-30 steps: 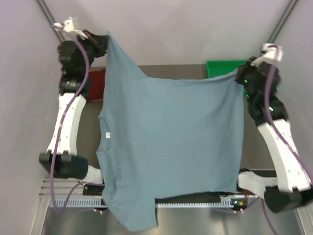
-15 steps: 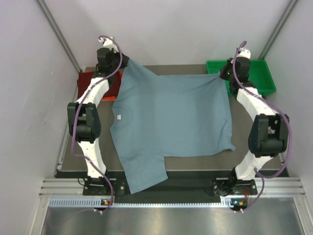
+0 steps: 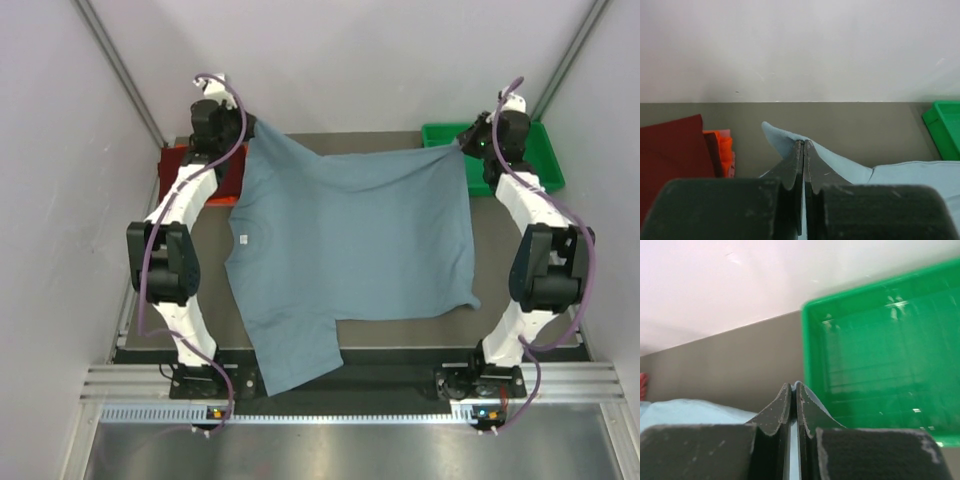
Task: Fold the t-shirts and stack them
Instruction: Fold the tshirt
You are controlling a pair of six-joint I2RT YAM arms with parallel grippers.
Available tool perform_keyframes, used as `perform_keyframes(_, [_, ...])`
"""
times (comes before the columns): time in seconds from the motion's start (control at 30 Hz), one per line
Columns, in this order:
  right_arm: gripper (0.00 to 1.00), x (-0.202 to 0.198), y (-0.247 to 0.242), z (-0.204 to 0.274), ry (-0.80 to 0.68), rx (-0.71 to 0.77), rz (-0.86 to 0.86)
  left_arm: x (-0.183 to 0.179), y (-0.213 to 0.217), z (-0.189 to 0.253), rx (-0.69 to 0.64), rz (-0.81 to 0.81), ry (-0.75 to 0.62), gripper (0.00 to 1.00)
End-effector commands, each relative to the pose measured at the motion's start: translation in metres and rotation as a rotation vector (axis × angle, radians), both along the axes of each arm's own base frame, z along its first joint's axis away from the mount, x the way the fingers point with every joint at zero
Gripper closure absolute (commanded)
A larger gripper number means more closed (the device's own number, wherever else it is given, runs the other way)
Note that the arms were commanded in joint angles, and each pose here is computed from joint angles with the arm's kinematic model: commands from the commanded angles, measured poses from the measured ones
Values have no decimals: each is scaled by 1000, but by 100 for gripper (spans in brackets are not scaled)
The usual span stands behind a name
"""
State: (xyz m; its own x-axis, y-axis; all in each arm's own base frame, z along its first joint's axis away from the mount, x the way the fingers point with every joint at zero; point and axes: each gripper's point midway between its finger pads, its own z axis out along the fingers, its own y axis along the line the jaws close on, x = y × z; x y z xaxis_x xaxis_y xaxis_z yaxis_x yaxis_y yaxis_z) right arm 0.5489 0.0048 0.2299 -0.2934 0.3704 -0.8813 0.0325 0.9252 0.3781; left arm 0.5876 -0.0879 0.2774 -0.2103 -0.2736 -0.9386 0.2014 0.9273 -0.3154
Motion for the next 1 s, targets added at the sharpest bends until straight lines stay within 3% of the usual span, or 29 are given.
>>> perform_keyframes(0.0, [100,13,24,56,-170,17,131,-13,11,56,31,39,-110,100])
perform_keyframes(0.17, [100,10,89,46,-159,-38,258,-13,10,48,25,37,-81,100])
perform_keyframes(0.23, [100,10,88,40,-147,-30,250,-13,11,47,26,40,-77,100])
perform_keyframes(0.53, [100,-6,13,28,-67,-85,47,-41,27,54,59,112,-13,100])
perform_keyframes(0.73, [100,-32,-35,12,-6,-107,-54,-71,33,35,67,126,56,100])
perform_keyframes(0.97, [100,-62,-39,-5,21,-53,-59,-108,14,-5,22,19,157,100])
